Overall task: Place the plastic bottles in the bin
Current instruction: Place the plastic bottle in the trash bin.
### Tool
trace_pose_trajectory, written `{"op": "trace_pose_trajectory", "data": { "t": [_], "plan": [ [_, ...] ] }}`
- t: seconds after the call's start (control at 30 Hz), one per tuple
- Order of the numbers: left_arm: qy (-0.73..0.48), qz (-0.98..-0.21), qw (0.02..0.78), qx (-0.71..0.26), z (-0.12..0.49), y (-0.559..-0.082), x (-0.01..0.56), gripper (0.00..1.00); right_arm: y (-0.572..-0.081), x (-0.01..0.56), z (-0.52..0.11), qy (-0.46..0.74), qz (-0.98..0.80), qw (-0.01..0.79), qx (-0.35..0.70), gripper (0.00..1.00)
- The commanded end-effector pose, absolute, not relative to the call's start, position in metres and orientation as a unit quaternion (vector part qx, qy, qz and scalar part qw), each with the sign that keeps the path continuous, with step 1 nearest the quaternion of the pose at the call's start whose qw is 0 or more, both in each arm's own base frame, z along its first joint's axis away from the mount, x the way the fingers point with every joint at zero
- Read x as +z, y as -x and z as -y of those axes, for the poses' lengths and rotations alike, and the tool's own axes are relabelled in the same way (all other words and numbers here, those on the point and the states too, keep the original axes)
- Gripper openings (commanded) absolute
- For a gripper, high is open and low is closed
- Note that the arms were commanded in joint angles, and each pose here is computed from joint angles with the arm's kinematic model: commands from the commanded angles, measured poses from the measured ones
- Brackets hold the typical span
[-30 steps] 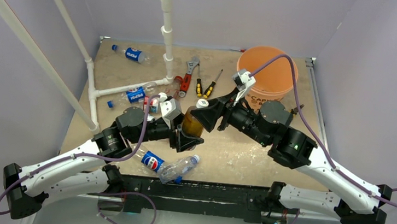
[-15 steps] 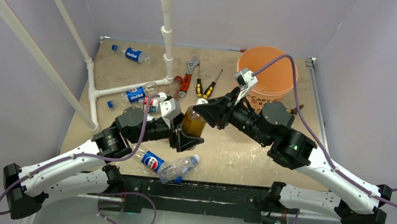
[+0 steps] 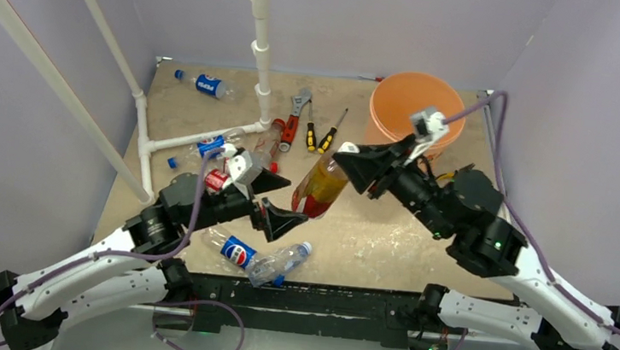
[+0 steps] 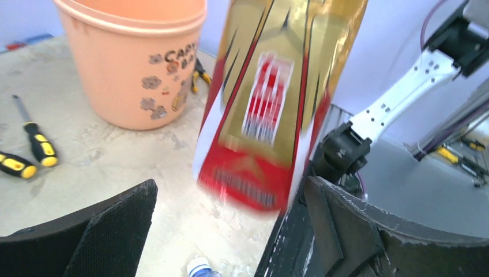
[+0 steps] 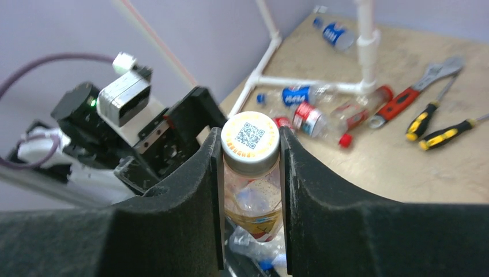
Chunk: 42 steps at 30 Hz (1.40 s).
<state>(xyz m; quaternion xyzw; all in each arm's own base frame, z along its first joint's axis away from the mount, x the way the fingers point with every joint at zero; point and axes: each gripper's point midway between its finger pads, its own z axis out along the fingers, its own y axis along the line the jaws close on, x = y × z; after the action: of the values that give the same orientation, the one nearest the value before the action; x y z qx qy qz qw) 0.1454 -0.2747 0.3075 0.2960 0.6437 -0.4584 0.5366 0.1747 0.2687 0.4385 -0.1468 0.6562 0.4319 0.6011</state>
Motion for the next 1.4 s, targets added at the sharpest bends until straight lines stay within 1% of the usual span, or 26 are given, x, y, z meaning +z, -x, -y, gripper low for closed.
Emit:
{"op": "trace_pose_trajectory", "data": {
  "t": [0.0, 0.17, 0.27, 0.3, 0.4, 0.47, 0.57, 0.67, 0.77, 0.87, 1.0, 1.27, 1.37],
  "plan": [
    [-0.225, -0.657, 0.573, -0.435, 0.245, -0.154, 0.313, 0.99, -0.185, 0.499, -0.197, 0.049, -0.604, 0.695, 0.386, 0.0],
    [-0.146, -0.67, 0.602, -0.41, 0.206, -0.16, 0.308, 0.99, -0.203, 0.506, -0.11, -0.095, -0.563, 0.773, 0.277, 0.0],
    [-0.077, -0.682, 0.613, -0.392, 0.179, -0.165, 0.302, 0.99, -0.214, 0.492, -0.071, -0.167, -0.562, 0.792, 0.17, 0.0],
    [-0.048, -0.689, 0.614, -0.383, 0.169, -0.168, 0.297, 0.99, -0.217, 0.488, -0.064, -0.174, -0.567, 0.794, 0.134, 0.0],
    [0.017, -0.701, 0.614, -0.363, 0.147, -0.174, 0.288, 0.99, -0.225, 0.488, -0.059, -0.202, -0.559, 0.8, 0.085, 0.0],
    [0.034, -0.709, 0.609, -0.352, 0.142, -0.176, 0.282, 0.99, -0.238, 0.492, -0.07, -0.193, -0.561, 0.803, 0.064, 0.0],
    [0.042, -0.722, 0.597, -0.345, 0.144, -0.179, 0.273, 0.99, -0.278, 0.498, -0.082, -0.189, -0.571, 0.797, 0.049, 0.0],
    [0.042, -0.735, 0.583, -0.344, 0.152, -0.181, 0.267, 0.99, -0.317, 0.503, -0.073, -0.189, -0.57, 0.799, 0.035, 0.0],
    [0.043, -0.74, 0.573, -0.349, 0.158, -0.182, 0.263, 0.98, -0.351, 0.492, -0.069, -0.186, -0.579, 0.794, 0.006, 0.0],
    [0.06, -0.745, 0.564, -0.352, 0.16, -0.184, 0.255, 0.96, -0.381, 0.467, -0.073, -0.172, -0.605, 0.778, -0.015, 0.0],
    [0.077, -0.749, 0.552, -0.357, 0.159, -0.183, 0.243, 0.96, -0.412, 0.413, -0.081, -0.143, -0.646, 0.749, -0.026, 0.0],
    [0.113, -0.751, 0.548, -0.351, 0.144, -0.18, 0.23, 0.96, -0.447, 0.324, -0.084, -0.112, -0.709, 0.695, -0.041, 0.0],
    [0.121, -0.748, 0.553, -0.346, 0.139, -0.18, 0.229, 0.96, -0.451, 0.306, -0.083, -0.111, -0.719, 0.685, -0.037, 0.0]
  ]
}}
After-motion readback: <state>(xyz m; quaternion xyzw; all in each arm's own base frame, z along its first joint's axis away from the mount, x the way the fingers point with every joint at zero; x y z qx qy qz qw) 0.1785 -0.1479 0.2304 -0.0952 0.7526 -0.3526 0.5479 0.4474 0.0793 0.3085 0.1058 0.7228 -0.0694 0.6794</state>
